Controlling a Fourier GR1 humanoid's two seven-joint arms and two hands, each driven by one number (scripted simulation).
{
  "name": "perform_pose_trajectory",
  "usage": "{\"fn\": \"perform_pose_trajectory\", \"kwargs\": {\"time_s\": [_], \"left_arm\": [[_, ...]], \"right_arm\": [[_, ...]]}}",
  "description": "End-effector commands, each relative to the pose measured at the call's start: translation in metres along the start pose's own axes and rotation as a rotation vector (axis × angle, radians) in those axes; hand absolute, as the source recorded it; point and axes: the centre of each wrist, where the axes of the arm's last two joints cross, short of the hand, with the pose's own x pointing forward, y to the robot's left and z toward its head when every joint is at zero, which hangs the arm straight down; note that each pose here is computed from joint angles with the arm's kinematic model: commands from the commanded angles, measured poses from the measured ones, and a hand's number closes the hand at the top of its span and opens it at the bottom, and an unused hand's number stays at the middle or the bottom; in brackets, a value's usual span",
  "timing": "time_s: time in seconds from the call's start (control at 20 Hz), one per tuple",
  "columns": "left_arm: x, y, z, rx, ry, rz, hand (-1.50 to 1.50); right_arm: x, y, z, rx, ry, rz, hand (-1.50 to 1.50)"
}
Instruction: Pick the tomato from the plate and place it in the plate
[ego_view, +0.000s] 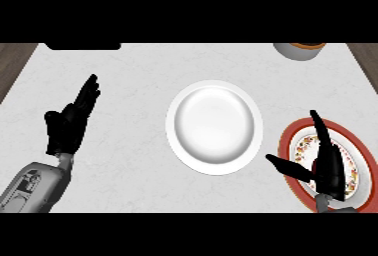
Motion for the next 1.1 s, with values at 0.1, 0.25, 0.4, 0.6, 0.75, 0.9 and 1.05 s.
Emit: {"fn": "perform_pose_trajectory", "kwargs": {"time_s": [0.1, 0.25, 0.4, 0.6, 0.75, 0.9, 1.05], "left_arm": [[0.013, 0.000, 0.000, 0.007, 0.005, -0.025, 0.00], [-0.006, -0.001, 0.011, 0.002, 0.022, -0.012, 0.00], [0.000, 0.011, 0.005, 0.006, 0.021, -0.012, 0.00], [-0.003, -0.004, 0.007, -0.005, 0.007, -0.019, 0.00], [0.016, 0.005, -0.007, -0.014, 0.004, -0.013, 0.00], [0.015, -0.007, -0.001, -0.014, -0.002, -0.015, 0.00], [-0.009, -0.011, -0.003, -0.022, -0.003, -0.024, 0.00]], "right_arm": [[0.023, -0.045, 0.019, -0.119, -0.091, 0.134, -1.50], [0.059, -0.085, 0.017, -0.077, -0.051, 0.228, -1.50], [0.053, -0.096, 0.011, 0.037, 0.119, 0.409, -1.50], [0.083, -0.103, 0.026, 0.180, 0.262, 0.474, -1.50], [0.104, -0.125, 0.009, 0.208, 0.309, 0.528, -1.50], [0.105, -0.129, 0.012, 0.271, 0.381, 0.532, -1.50], [0.091, -0.121, -0.008, 0.275, 0.427, 0.505, -1.50]]}}
